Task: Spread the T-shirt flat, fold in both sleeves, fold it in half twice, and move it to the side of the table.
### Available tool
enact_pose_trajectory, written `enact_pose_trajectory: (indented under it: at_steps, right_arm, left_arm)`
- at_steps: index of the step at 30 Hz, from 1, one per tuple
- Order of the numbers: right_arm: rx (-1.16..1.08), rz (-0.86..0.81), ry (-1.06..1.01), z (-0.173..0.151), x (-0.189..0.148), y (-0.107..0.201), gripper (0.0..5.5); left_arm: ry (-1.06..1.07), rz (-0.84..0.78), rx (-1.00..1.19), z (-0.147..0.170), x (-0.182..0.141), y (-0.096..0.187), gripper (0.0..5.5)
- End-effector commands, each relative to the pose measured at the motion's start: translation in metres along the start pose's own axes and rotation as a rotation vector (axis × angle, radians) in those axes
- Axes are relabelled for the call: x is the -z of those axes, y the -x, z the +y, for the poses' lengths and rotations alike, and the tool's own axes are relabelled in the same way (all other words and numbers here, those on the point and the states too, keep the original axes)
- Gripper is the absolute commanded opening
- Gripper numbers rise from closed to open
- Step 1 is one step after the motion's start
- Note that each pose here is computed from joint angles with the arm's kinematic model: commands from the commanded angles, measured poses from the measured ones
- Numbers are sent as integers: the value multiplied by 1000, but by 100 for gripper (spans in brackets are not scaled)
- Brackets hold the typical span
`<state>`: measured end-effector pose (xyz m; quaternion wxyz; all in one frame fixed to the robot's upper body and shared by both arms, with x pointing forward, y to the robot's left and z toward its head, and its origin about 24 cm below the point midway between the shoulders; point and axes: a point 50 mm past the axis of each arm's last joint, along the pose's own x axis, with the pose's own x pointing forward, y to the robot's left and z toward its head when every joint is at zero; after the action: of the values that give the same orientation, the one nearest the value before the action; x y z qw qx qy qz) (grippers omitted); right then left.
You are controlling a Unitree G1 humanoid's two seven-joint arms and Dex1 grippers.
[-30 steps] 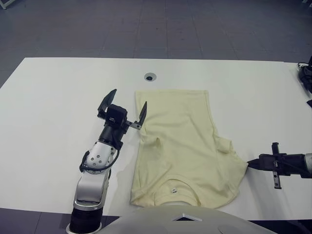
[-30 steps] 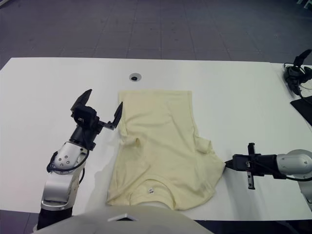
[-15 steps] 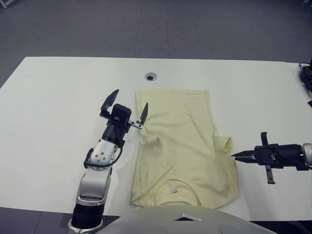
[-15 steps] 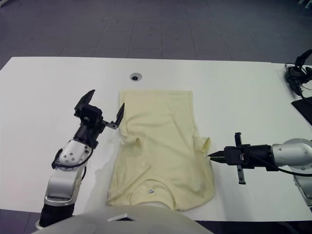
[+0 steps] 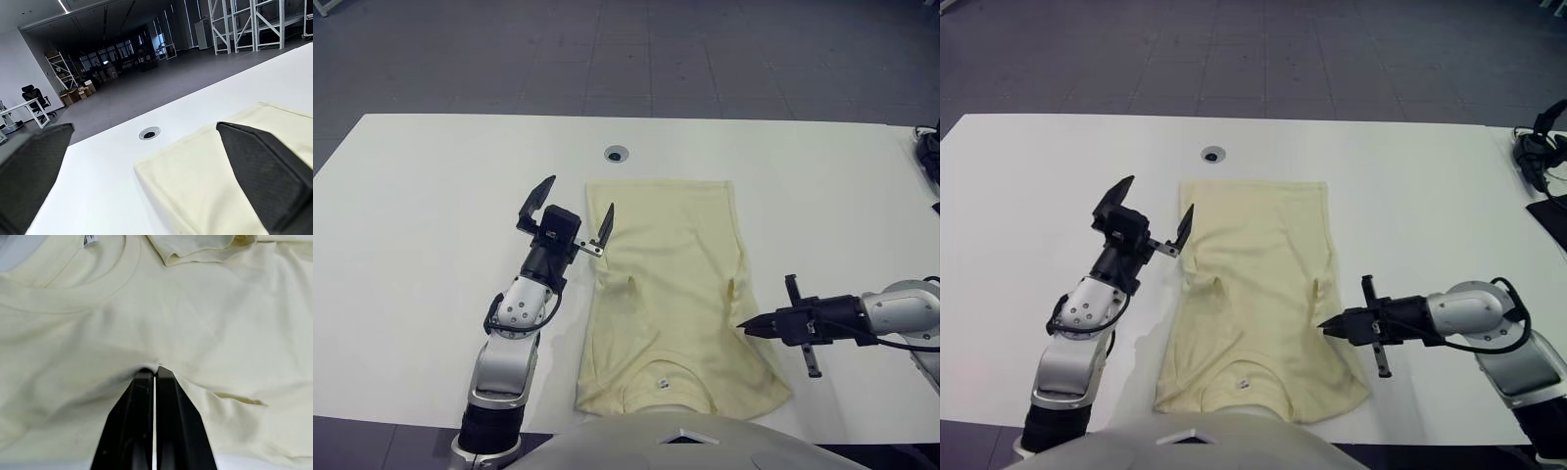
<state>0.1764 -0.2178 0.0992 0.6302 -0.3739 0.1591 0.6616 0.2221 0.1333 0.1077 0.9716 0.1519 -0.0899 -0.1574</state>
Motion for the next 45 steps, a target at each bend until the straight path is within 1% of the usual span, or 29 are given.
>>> enact_pose_trajectory:
  at_steps: [1, 5, 13, 20, 25, 36, 41, 45]
  right_arm:
    - [-14, -24, 31, -1, -7, -13, 4]
    - [-4, -42, 39, -2, -10, -20, 4]
    - [29, -94, 21, -7, -20, -20, 4]
    - [62, -106, 26, -11, -25, -26, 4]
    - [73, -99, 15, -11, -22, -33, 4]
    - [46, -60, -39, 5, -8, -45, 4]
    - [44, -62, -99, 10, -3, -47, 82]
    - [86, -86, -136, 9, -2, -45, 146]
  left_arm:
    - [-25, 10, 4, 2, 1, -1, 540]
    - [-23, 7, 14, 1, 1, -2, 540]
    - [-23, 7, 21, 0, 0, -1, 540]
    - [-25, 12, 26, 0, 1, -1, 540]
    - [-25, 12, 29, -1, 1, -2, 540]
    - [-26, 15, 43, -2, 2, -4, 540]
    - [-27, 15, 47, -2, 3, -5, 540]
    - [-29, 16, 47, -1, 3, -5, 540]
